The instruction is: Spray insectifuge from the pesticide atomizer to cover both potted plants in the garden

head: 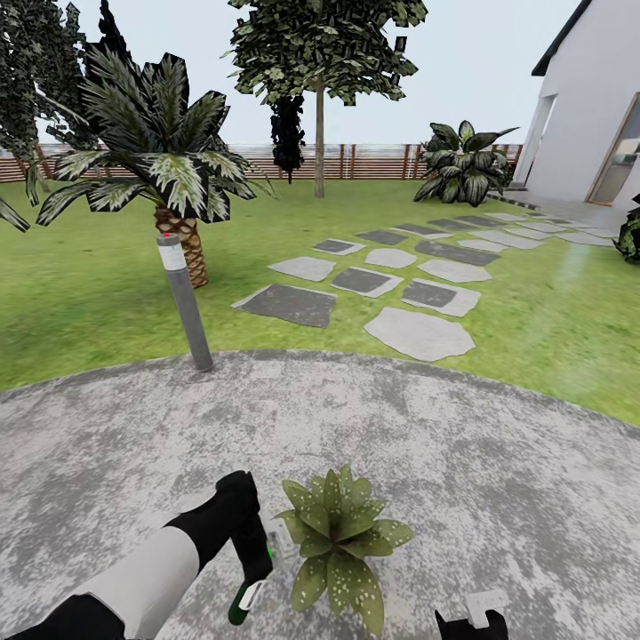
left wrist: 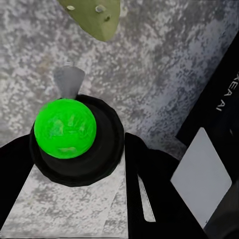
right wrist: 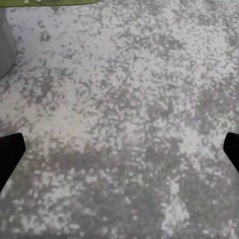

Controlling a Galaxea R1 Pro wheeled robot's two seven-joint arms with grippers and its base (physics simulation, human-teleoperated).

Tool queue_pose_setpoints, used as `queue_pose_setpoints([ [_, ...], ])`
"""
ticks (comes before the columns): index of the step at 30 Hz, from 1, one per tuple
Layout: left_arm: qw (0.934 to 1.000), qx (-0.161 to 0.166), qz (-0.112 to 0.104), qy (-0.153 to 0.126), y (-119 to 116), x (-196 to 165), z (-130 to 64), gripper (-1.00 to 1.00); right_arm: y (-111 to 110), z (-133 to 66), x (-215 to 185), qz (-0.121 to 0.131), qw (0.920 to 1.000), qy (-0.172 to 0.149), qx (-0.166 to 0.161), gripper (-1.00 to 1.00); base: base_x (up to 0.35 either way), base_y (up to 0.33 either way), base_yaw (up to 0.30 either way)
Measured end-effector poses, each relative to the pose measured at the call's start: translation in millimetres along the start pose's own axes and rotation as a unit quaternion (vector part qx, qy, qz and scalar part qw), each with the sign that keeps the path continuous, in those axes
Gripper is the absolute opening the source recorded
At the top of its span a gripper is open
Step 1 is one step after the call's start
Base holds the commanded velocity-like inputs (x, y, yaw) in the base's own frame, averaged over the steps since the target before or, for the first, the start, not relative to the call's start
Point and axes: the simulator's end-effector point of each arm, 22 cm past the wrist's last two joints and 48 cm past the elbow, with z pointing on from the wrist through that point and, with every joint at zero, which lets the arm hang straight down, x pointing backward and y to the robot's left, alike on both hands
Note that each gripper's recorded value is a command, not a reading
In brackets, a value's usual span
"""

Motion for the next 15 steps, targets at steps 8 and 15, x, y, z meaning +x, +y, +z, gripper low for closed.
queue_pose_setpoints([
  [8, 0.9993, -0.02, -0.011, 0.029, 8.0, 8.8, -3.6, -1.0, 0.7, 0.1, -0.1, 0.001, 1.0, 0.0, 0.0, 1.0, 0.0, -0.12, 0.001],
  [15, 0.9985, -0.03, -0.005, 0.045, 6.2, 4.5, -6.0, -1.0, 1.1, 0.1, -0.2, 0.001, 1.0, 0.0, 0.0, 1.0, 0.0, -0.005, 0.183],
])
